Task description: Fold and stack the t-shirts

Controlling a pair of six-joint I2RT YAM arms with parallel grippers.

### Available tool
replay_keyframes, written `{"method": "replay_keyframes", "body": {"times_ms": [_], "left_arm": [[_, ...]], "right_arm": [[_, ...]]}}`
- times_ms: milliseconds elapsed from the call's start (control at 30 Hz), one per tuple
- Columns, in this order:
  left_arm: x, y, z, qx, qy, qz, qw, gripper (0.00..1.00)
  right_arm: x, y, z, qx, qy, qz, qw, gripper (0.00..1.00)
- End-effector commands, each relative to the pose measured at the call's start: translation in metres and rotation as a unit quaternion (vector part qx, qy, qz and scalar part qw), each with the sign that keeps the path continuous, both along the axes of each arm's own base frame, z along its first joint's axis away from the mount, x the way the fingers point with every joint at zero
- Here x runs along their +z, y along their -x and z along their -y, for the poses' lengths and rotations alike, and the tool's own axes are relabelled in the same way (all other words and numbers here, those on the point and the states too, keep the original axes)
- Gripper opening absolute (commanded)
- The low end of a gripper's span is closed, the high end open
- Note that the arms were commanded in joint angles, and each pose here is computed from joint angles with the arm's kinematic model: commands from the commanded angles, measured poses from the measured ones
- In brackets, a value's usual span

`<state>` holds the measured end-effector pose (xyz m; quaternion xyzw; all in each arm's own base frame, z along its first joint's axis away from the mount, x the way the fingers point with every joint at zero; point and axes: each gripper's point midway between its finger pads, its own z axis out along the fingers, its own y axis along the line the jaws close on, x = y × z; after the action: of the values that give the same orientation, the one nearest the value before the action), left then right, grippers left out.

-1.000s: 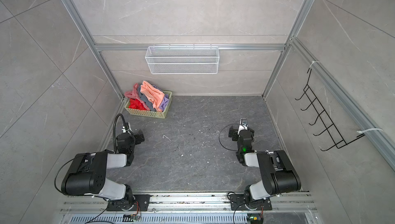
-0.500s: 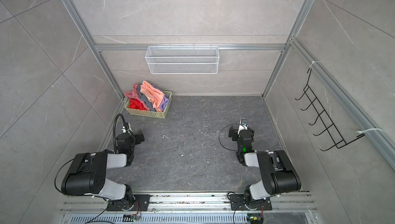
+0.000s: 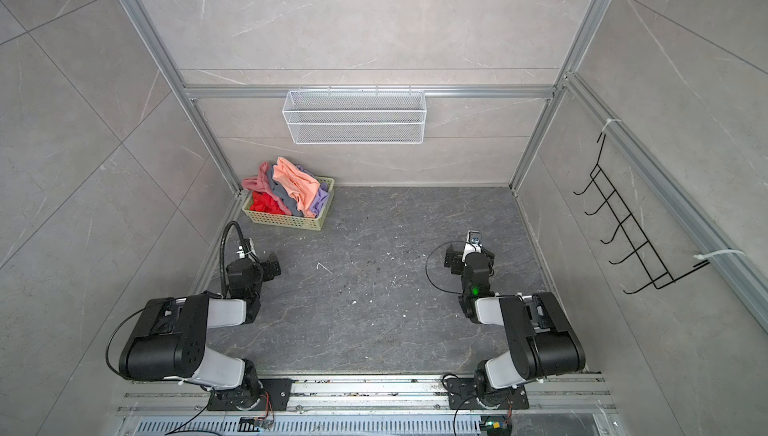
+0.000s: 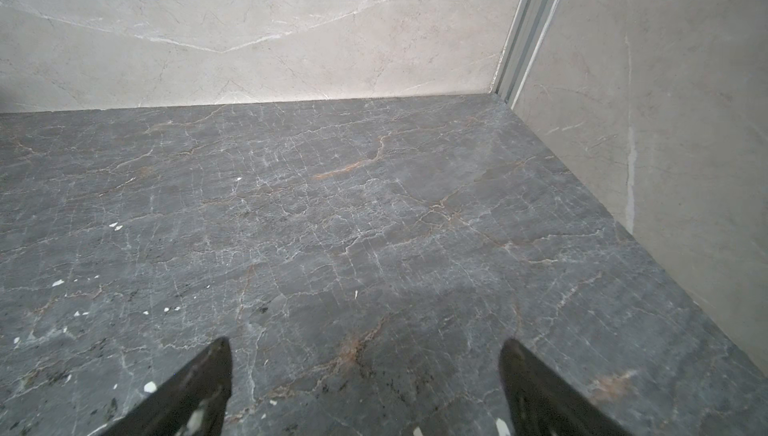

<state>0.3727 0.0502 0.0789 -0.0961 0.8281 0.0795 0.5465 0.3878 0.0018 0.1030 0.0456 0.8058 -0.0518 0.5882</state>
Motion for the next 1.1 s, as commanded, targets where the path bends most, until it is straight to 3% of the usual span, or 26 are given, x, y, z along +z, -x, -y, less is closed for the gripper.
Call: {"method": "replay_keyframes", "body": {"times_ms": [0,733,800,900,1000,1067], "left_arm": [[0.008,-0.004,0.001,-0.001,0.003,0.019,1.0,1.0],[0.009,-0.005,0.003,-0.005,0.001,0.018,1.0,1.0],[0.017,-0.01,0.006,-0.015,0.001,0.02,1.0,1.0],[0.032,-0.017,0.018,-0.055,0.007,-0.032,0.998,1.0],[0.067,-0.023,0.036,-0.094,0.047,-0.034,0.994,1.0],[0.093,-0.024,0.044,-0.09,0.106,-0.036,0.99,1.0]], "right_arm": [[-0.007,0.003,0.0,-0.001,0.005,-0.01,1.0,1.0],[-0.002,0.002,0.0,-0.001,0.005,-0.002,1.0,1.0],[0.002,0.0,-0.008,0.021,0.007,-0.025,0.999,1.0],[0.025,-0.004,-0.027,0.076,0.012,-0.05,0.996,1.0],[0.062,-0.001,-0.03,0.057,-0.048,-0.039,0.996,1.0],[0.086,0.0,-0.036,0.045,-0.092,-0.045,0.994,1.0]]}}
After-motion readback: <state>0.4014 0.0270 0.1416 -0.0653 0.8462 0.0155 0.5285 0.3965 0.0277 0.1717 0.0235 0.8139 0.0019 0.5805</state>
